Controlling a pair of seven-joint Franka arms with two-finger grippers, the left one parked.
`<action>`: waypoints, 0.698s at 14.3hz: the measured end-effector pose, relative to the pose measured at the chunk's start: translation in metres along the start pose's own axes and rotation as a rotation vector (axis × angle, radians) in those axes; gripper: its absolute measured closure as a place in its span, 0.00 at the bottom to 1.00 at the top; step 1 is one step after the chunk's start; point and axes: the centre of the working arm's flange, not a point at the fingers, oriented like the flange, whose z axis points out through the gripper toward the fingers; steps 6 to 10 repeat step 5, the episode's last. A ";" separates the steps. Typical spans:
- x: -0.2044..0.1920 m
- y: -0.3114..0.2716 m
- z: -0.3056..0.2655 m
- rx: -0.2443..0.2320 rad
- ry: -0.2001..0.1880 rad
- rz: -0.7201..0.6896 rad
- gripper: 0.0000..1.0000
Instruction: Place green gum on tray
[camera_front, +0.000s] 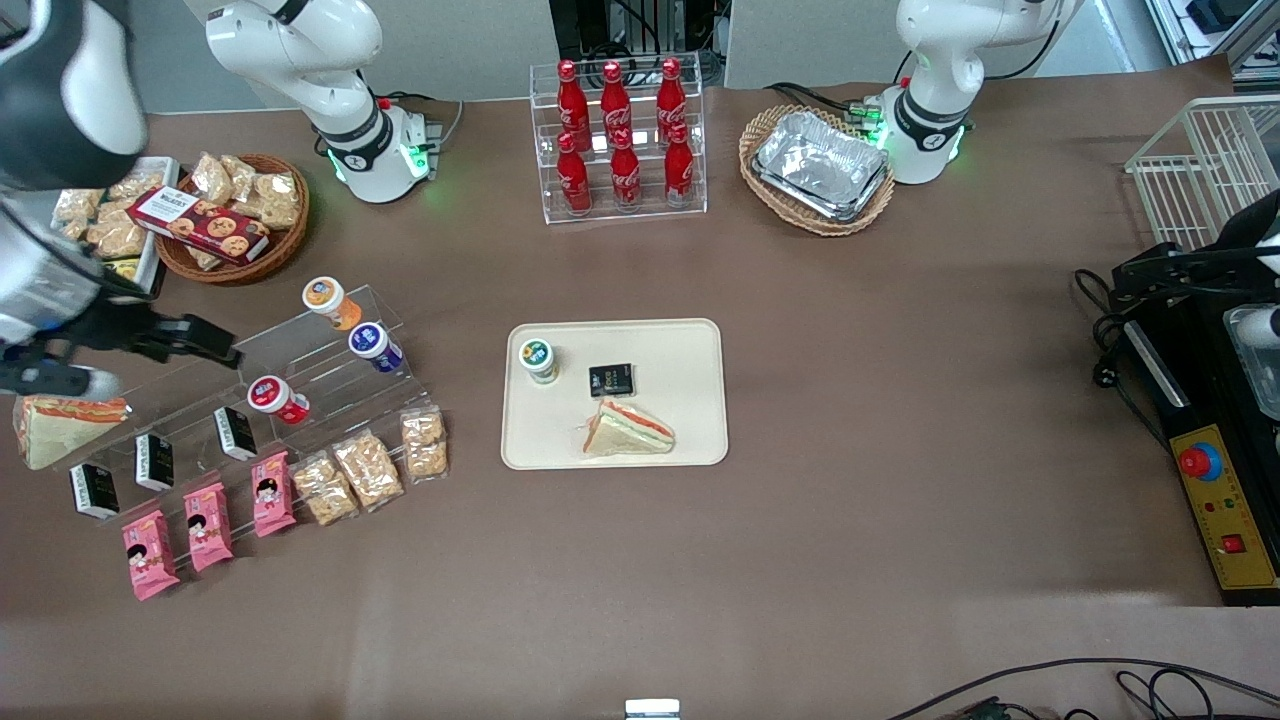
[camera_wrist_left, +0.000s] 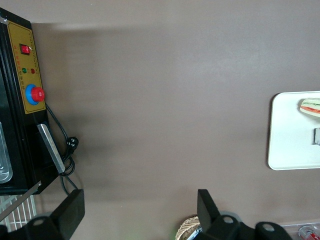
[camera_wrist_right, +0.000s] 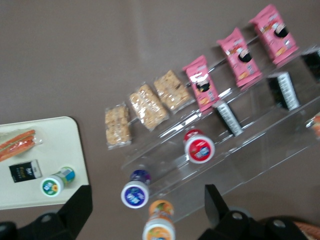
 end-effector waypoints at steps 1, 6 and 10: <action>0.003 0.016 -0.006 0.001 0.008 -0.032 0.00; 0.013 0.062 -0.020 -0.002 0.009 -0.067 0.00; 0.013 0.062 -0.020 -0.002 0.009 -0.067 0.00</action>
